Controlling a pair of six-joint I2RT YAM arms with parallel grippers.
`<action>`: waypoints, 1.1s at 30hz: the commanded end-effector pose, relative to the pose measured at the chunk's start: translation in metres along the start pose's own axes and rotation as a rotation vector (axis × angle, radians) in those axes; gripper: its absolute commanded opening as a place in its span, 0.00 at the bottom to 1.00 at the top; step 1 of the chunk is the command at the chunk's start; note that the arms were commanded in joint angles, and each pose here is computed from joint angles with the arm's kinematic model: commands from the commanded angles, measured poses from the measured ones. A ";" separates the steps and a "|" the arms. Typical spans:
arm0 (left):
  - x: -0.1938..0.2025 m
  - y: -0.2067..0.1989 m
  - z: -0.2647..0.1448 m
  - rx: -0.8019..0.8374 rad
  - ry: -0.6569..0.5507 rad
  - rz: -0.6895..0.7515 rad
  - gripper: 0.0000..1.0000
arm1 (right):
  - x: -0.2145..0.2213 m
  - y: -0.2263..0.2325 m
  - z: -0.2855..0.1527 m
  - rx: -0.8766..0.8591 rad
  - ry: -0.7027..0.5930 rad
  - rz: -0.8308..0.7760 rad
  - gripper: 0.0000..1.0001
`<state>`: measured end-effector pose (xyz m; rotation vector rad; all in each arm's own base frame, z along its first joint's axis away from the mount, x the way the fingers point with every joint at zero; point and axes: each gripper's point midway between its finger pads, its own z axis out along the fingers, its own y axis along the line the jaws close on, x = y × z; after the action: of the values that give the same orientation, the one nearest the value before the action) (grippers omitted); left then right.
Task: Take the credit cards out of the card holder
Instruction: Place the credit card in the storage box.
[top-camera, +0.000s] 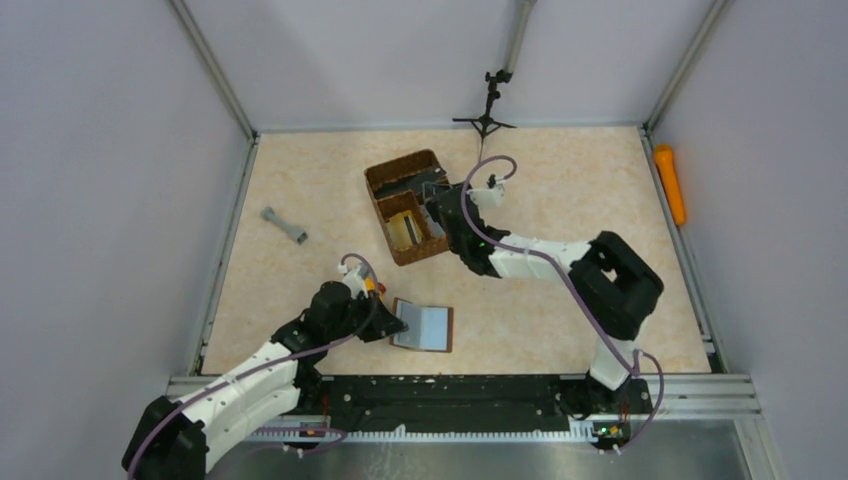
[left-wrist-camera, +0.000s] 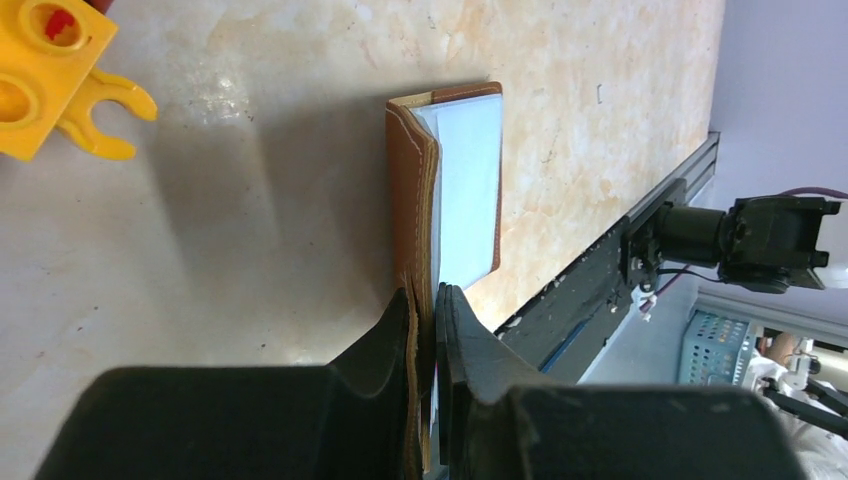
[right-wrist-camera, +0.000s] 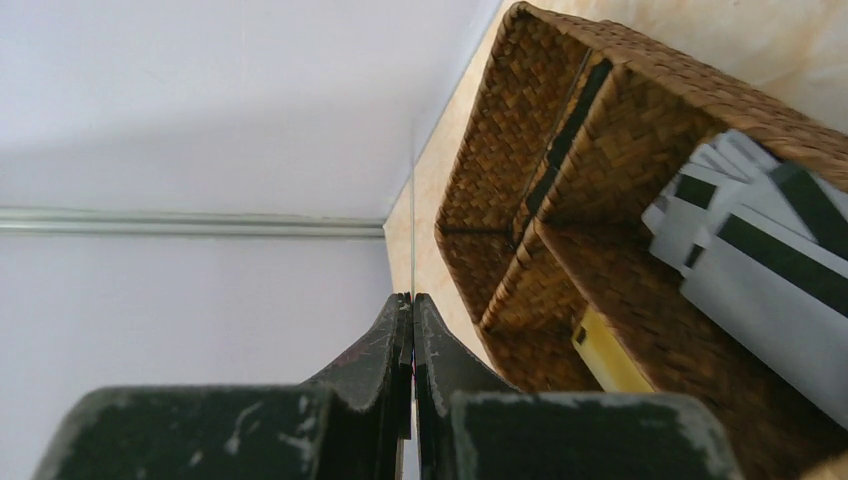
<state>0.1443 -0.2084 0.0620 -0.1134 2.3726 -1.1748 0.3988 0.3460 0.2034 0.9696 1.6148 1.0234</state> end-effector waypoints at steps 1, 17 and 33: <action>-0.010 -0.007 -0.001 0.006 -0.017 0.056 0.00 | 0.006 0.044 0.031 -0.136 -0.026 0.123 0.00; -0.005 -0.002 0.003 -0.005 0.013 0.042 0.00 | 0.038 0.030 0.093 -0.232 -0.058 0.198 0.00; -0.006 -0.006 0.003 0.021 0.002 0.037 0.00 | 0.052 -0.005 0.109 -0.191 -0.060 0.264 0.05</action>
<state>0.1428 -0.2076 0.0511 -0.0952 2.4214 -1.1508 0.4799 0.4096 0.1282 1.0583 1.4497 1.1998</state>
